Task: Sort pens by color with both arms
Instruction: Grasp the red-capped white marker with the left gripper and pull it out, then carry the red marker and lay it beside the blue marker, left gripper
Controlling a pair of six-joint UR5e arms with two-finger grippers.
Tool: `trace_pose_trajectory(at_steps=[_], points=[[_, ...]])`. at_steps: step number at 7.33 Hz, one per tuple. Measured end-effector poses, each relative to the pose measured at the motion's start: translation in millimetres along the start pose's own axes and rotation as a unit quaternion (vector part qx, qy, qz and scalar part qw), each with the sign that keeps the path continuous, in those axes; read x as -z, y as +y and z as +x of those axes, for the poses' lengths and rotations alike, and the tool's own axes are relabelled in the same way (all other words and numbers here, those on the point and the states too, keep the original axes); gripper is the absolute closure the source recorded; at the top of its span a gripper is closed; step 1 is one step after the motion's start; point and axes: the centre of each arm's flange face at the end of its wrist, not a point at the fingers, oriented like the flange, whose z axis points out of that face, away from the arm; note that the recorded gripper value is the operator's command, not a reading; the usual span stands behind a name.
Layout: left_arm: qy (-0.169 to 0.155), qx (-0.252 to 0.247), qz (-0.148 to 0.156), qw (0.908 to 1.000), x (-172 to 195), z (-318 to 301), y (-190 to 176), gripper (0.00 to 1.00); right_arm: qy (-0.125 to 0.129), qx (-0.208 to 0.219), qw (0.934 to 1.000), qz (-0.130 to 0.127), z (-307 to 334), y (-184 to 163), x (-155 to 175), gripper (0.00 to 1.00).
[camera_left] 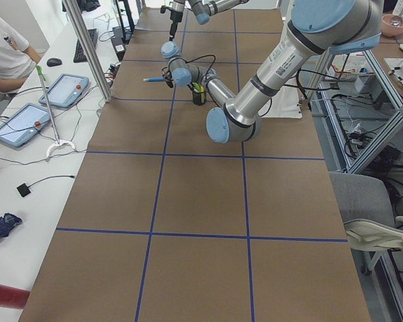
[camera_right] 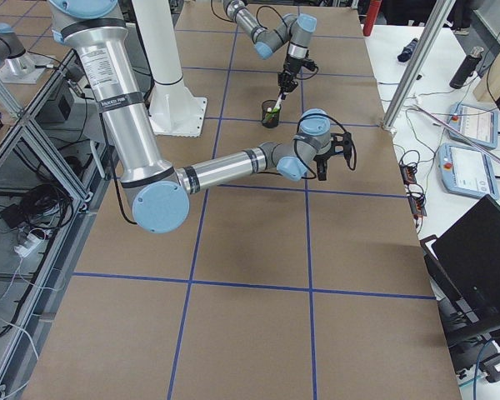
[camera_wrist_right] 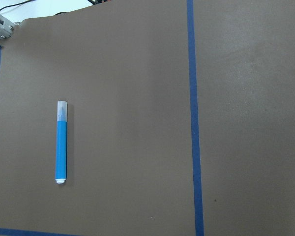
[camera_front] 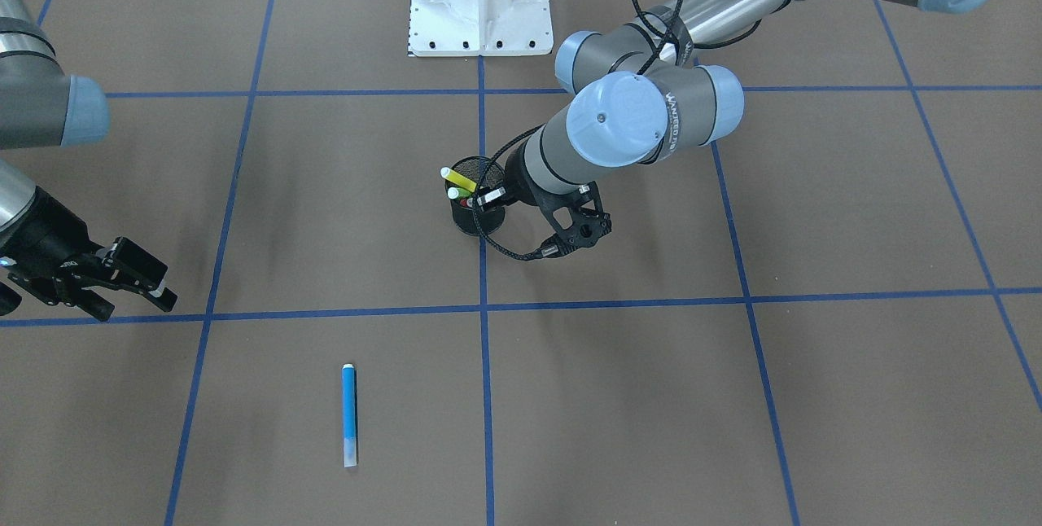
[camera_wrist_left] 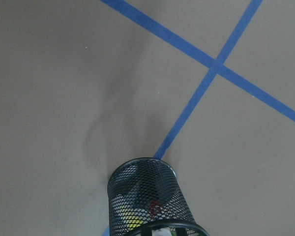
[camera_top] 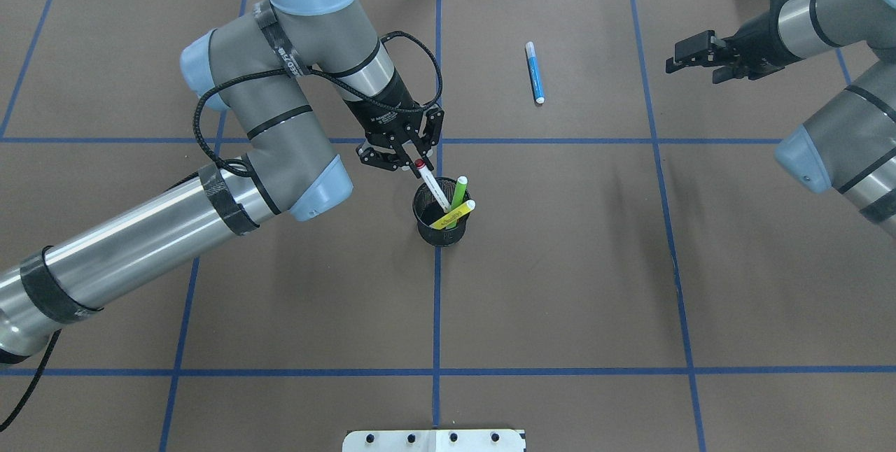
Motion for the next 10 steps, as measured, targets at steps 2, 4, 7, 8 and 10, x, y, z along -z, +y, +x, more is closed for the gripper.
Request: trace_pose_trajectory(at_steps=[2,4,7,8,10], points=[[0.059,-0.027,0.03,0.9975,92,-11,6,1.0,0.0,0.001,1.0,0.002,-1,0,0,0.0],[0.11,-0.049,0.114,0.9861,157,-12,10,1.0,-0.002,0.002,1.0,0.004,-4,-2,1,0.0],[0.137,-0.076,0.302,0.9402,119,20,28,1.0,-0.005,0.004,1.0,0.008,-8,-3,3,0.0],[0.127,-0.091,0.355,0.9219,78,39,38,1.0,-0.004,0.005,0.9999,0.011,-9,-3,4,0.0],[0.093,-0.097,0.435,0.8906,-1,89,38,1.0,-0.004,0.006,0.9998,0.02,-11,-4,6,0.0]])
